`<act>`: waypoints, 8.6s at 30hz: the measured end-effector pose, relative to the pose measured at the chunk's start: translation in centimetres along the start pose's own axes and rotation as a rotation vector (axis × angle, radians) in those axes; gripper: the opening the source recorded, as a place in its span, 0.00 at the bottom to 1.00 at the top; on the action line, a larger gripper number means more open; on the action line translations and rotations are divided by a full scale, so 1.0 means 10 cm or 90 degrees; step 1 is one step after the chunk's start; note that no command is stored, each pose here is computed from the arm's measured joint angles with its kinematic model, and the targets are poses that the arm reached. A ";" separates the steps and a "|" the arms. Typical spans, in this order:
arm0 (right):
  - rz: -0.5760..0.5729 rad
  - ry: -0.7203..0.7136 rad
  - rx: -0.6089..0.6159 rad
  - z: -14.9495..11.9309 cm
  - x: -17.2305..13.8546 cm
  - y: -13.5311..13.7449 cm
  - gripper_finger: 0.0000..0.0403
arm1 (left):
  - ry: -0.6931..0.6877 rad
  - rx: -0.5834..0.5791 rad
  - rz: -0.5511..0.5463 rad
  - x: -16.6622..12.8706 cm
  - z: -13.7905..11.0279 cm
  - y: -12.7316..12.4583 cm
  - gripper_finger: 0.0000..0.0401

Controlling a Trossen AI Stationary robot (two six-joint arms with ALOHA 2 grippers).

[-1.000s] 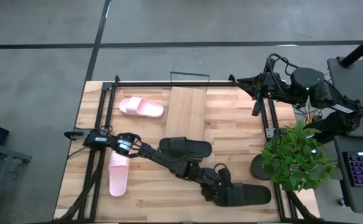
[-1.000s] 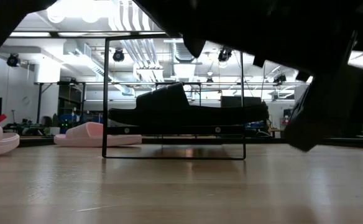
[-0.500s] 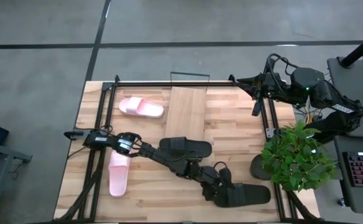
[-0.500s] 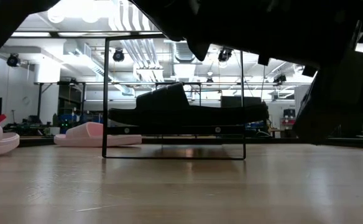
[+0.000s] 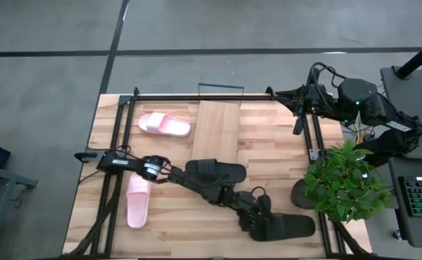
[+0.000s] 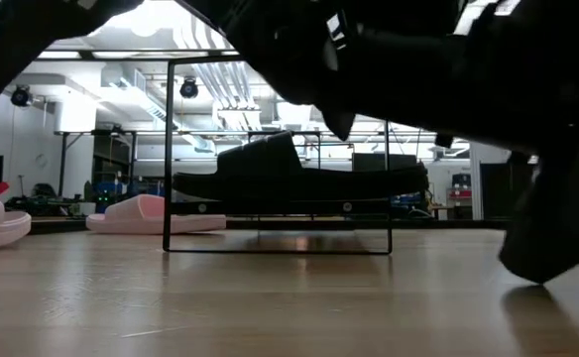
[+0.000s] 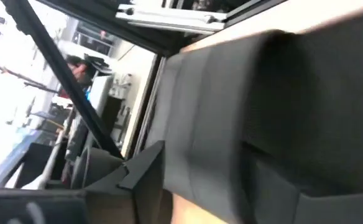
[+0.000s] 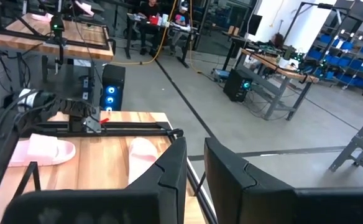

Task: Pick and place slides into the shelf
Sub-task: Put the black slides on the shelf

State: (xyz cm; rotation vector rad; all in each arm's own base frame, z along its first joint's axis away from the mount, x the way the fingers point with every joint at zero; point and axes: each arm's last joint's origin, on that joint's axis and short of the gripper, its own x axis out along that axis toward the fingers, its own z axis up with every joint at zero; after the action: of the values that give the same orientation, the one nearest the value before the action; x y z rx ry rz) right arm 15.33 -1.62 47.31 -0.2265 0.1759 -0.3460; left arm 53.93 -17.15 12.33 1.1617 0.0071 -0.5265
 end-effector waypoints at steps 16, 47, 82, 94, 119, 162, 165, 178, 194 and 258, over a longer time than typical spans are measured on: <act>0.000 0.001 0.000 0.00 0.00 0.00 0.12 | 0.016 -0.017 0.014 -0.02 0.08 0.10 0.05; -0.005 -0.020 0.007 0.02 -0.13 -0.05 0.12 | 0.042 -0.159 -0.086 -1.06 1.24 1.01 0.00; -0.004 -0.022 0.025 0.01 -0.17 -0.06 0.12 | 0.009 -0.509 0.249 -3.20 1.82 2.44 0.00; -0.003 -0.017 0.026 0.01 -0.17 -0.06 0.12 | 0.232 -0.115 0.136 -3.29 1.56 2.18 0.00; 0.002 0.009 0.032 -0.02 -0.02 0.00 0.12 | 0.147 -0.070 0.140 -4.42 -0.58 1.90 0.00; -0.004 -0.020 0.023 0.05 0.27 0.08 0.12 | 0.098 -0.107 -0.055 -3.94 -1.63 0.96 0.00; -0.005 -0.027 0.024 0.06 0.27 0.08 0.12 | 0.091 -0.093 -0.055 -3.90 -1.67 0.89 0.00; -0.011 -0.052 0.022 0.10 0.27 0.07 0.12 | 0.055 -0.110 -0.060 -3.77 -1.84 0.75 0.00; -0.013 -0.059 0.002 0.11 0.27 0.07 0.12 | 0.057 -0.195 -0.067 -3.73 -1.89 0.69 0.15; 0.062 0.226 -0.403 -0.49 1.23 0.26 0.20 | 0.160 -0.507 0.201 -4.67 -0.70 1.30 0.74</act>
State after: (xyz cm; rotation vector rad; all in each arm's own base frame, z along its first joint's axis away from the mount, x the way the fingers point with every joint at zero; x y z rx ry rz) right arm 26.52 -4.51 40.35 -0.7791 0.6468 -0.2223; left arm 19.88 11.01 33.42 0.4251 0.2273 -0.0636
